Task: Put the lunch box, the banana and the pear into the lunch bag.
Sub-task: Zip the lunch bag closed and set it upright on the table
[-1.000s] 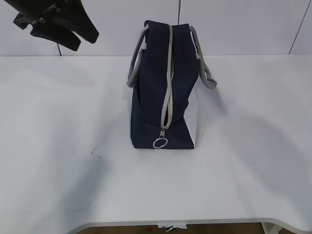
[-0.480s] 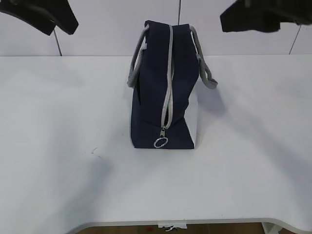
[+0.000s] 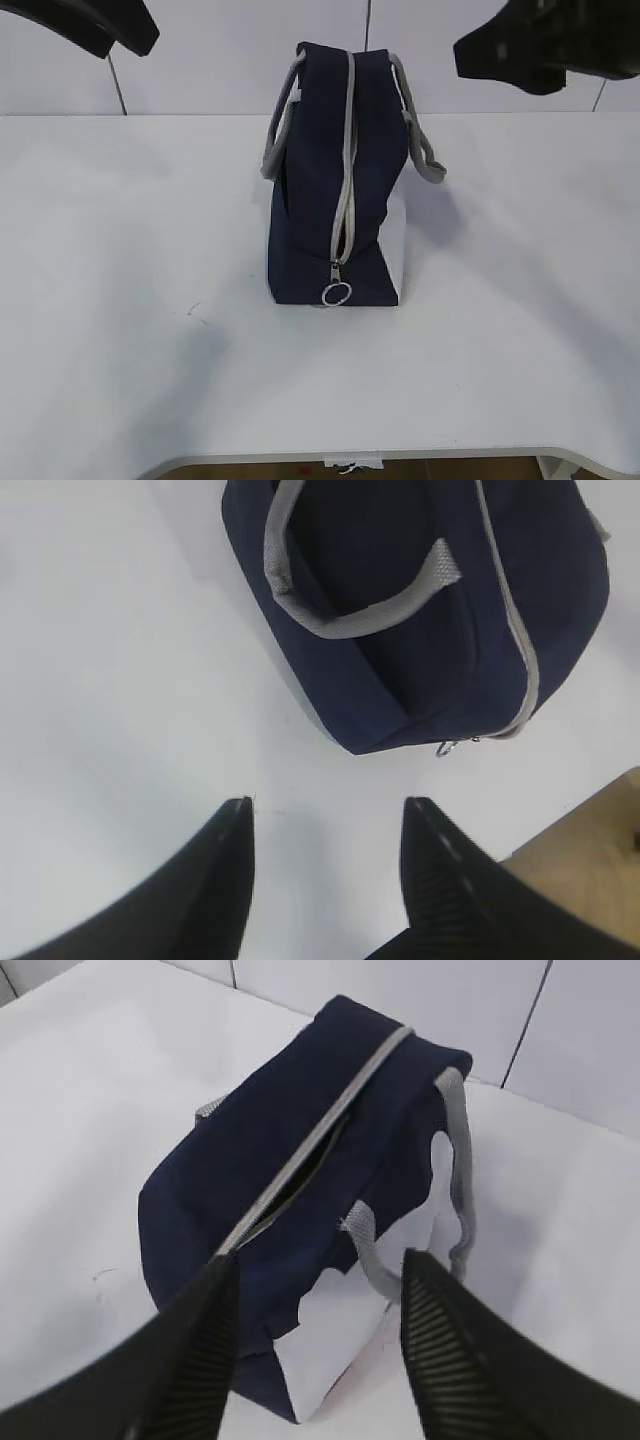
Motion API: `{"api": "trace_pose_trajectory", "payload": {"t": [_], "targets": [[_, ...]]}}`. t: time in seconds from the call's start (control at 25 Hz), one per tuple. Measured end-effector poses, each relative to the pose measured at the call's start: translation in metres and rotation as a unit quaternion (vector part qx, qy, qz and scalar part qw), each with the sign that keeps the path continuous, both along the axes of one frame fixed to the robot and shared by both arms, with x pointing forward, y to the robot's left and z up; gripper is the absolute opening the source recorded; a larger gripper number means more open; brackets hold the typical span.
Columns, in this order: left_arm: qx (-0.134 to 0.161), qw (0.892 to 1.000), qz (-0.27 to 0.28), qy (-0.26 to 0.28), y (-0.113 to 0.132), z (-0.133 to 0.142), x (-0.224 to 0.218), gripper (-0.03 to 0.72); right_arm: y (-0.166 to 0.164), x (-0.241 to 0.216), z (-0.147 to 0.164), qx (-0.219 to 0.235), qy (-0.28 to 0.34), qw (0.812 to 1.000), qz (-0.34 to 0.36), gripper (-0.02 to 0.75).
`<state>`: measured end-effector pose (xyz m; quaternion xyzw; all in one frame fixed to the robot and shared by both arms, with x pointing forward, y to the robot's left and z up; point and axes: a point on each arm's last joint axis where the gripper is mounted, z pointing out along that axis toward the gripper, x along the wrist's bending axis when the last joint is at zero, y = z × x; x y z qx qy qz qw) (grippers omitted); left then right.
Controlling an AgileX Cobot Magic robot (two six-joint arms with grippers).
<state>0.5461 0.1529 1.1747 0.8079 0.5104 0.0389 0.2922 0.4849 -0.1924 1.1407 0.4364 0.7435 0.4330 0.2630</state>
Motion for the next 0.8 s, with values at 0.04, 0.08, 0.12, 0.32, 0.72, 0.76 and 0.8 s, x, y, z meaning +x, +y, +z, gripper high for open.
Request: {"api": "trace_pose_trajectory", "payload": {"t": [0.04,0.08,0.12,0.32,0.72,0.76,0.8], "targets": [[-0.001,1.0,0.0,0.0,0.0,0.0,0.0,0.362,0.003,0.001,-0.001,-0.011,-0.007,1.0,0.009,0.407],[-0.003,1.0,-0.001,0.001,0.0,0.0,0.0,0.361,0.006,0.001,-0.002,-0.023,-0.019,0.999,0.02,0.405],[-0.003,1.0,-0.001,0.001,0.0,0.0,0.0,0.361,0.01,0.0,-0.003,-0.03,-0.03,0.999,0.031,0.404],[-0.003,1.0,-0.001,0.002,0.0,0.0,0.0,0.361,0.046,-0.018,-0.021,-0.029,-0.074,0.992,0.099,0.403],[-0.003,1.0,-0.001,0.002,0.0,0.0,0.0,0.361,0.051,-0.041,-0.104,0.023,-0.114,0.991,0.063,0.403],[-0.003,1.0,-0.001,0.002,0.0,0.0,0.0,0.361,0.049,-0.041,-0.113,0.022,-0.118,0.991,0.054,0.403],[-0.003,1.0,-0.001,0.002,0.0,0.0,0.0,0.361,0.047,-0.042,-0.12,0.026,-0.121,0.991,0.045,0.403]]}}
